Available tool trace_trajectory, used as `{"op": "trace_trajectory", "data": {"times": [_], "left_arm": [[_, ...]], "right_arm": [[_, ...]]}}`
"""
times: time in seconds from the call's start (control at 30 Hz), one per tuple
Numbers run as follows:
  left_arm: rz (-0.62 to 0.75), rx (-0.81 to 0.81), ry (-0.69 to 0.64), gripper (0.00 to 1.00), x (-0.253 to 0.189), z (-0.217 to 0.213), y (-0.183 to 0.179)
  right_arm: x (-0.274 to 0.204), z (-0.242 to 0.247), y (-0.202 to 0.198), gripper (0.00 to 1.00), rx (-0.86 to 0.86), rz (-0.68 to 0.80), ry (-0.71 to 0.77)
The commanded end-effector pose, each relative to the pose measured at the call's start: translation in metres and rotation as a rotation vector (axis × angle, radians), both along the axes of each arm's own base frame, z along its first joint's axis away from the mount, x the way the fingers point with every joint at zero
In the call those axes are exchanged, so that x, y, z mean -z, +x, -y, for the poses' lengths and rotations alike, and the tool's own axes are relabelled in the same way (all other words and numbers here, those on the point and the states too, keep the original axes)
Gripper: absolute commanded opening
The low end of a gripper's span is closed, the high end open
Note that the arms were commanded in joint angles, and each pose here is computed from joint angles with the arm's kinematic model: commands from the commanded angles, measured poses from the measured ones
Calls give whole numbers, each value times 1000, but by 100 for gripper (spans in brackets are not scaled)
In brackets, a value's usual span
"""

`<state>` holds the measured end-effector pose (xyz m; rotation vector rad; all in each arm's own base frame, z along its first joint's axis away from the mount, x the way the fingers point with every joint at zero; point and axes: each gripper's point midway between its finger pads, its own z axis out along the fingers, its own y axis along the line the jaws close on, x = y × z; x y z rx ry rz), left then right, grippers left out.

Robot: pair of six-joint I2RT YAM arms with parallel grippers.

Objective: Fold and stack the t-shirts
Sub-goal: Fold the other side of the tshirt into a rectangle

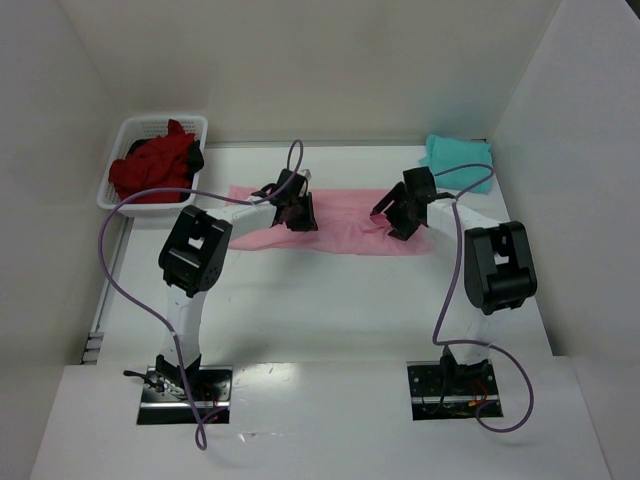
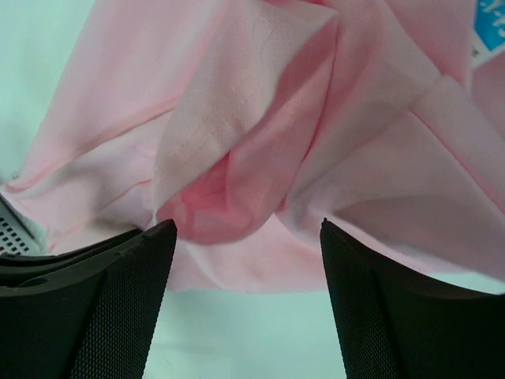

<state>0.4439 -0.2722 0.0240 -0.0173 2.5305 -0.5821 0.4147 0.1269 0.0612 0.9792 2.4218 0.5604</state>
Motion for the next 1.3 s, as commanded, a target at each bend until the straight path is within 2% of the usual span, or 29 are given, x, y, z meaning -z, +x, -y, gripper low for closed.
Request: {"op": "trace_trajectory", "data": {"times": [0.0, 0.23, 0.4, 0.47, 0.6, 0.97, 1.13, 1.27], "left_arm": [[-103, 12, 101, 29, 49, -20, -19], [-104, 18, 93, 29, 48, -18, -19], [-93, 25, 94, 29, 48, -18, -18], [-93, 25, 94, 29, 48, -18, -18], [-101, 25, 98, 29, 50, -19, -20], [-93, 29, 91, 29, 49, -21, -17], [-93, 29, 91, 29, 49, -21, -17], [-93, 29, 91, 29, 49, -21, -17]], "right_arm": [[-50, 4, 0, 75, 51, 90, 31], [-80, 1, -2, 70, 101, 170, 109], [-59, -3, -17, 64, 143, 102, 169], [-48, -11, -21, 56, 181, 75, 212], [-38, -12, -26, 56, 221, 52, 240], [-22, -10, -8, 56, 291, 47, 253], [-7, -14, -3, 43, 303, 13, 254], [-1, -14, 1, 39, 314, 6, 247]]}}
